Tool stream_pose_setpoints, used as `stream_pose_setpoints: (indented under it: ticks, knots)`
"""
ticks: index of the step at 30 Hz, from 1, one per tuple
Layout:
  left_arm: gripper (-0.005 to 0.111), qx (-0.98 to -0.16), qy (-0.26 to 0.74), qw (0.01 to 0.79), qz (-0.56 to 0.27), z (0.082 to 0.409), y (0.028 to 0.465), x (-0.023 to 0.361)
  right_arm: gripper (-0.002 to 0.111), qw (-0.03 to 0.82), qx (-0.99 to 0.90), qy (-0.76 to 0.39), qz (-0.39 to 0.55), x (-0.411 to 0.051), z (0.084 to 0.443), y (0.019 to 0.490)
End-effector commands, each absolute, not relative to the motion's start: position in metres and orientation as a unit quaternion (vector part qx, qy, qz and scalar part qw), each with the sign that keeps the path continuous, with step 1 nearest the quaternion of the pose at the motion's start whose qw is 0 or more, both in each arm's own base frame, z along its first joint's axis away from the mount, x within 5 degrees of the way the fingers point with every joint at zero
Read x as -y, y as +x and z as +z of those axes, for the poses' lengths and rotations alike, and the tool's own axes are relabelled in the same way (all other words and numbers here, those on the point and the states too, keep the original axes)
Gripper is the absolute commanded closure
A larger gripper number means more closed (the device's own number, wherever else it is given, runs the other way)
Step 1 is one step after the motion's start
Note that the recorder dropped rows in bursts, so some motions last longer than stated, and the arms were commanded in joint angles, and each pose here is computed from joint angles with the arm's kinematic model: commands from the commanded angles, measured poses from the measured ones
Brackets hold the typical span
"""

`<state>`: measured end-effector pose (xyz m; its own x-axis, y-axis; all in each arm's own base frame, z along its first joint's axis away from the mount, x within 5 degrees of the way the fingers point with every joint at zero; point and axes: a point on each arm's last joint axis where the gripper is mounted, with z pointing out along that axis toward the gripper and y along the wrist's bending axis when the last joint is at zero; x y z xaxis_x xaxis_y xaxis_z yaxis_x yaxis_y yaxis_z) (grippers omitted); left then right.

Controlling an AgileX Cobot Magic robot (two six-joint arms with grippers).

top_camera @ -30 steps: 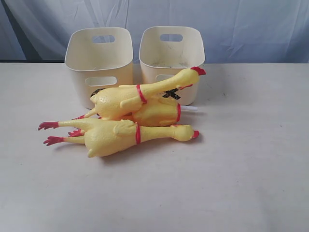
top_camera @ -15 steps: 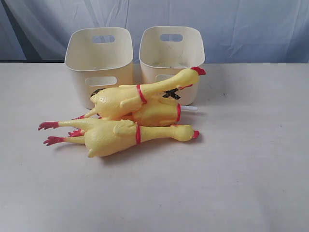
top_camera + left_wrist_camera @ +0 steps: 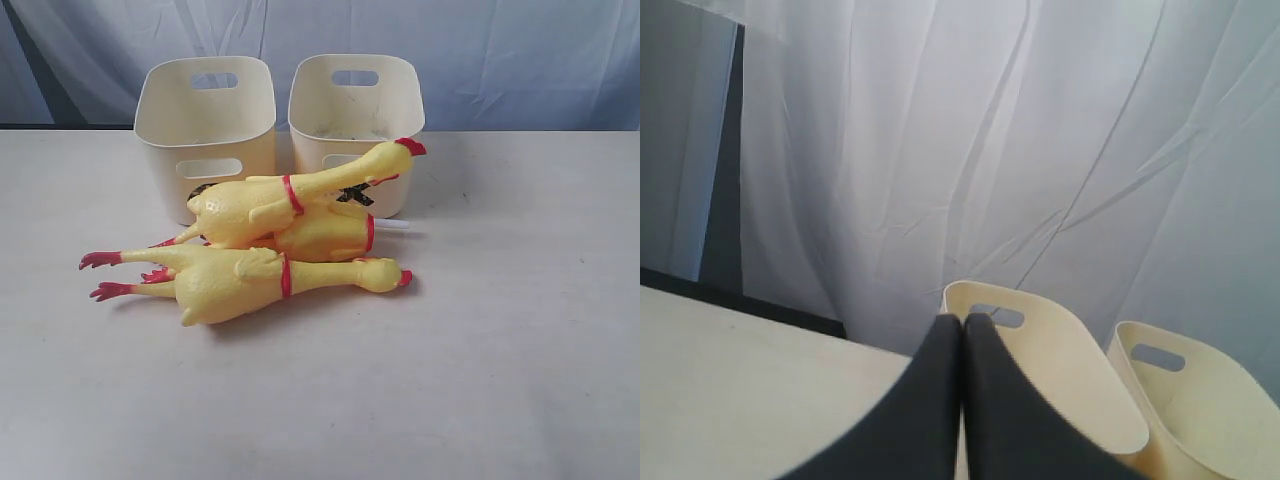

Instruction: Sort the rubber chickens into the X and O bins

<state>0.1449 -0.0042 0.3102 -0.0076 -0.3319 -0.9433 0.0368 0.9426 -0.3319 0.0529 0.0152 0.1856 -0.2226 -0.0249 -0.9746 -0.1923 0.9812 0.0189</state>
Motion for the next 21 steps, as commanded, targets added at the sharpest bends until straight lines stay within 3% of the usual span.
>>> stream_pose_setpoints:
  ticks: [1, 4, 12, 16, 21]
  knots:
    - [0.107, -0.668, -0.106, 0.72, -0.156, 0.319, 0.145, 0.006, 0.109, 0.624, -0.775, -0.072, 0.066, -0.015, 0.186, 0.053]
    - [0.107, -0.679, -0.112, 0.708, -0.155, 0.316, 0.145, 0.006, 0.109, 0.624, -0.775, -0.072, 0.066, -0.015, 0.186, 0.053]
    - [0.107, -0.745, -0.023, 0.665, -0.047, 0.304, 0.145, 0.005, 0.109, 0.624, -0.775, -0.072, 0.066, -0.015, 0.186, 0.053]
    - [0.107, -0.743, -0.012, 0.668, -0.048, 0.305, 0.145, 0.007, 0.109, 0.624, -0.775, -0.072, 0.066, -0.015, 0.186, 0.053]
    - [0.107, -0.728, 0.069, 0.68, -0.054, 0.318, 0.144, 0.024, 0.109, 0.624, -0.775, -0.072, 0.066, -0.015, 0.186, 0.053]
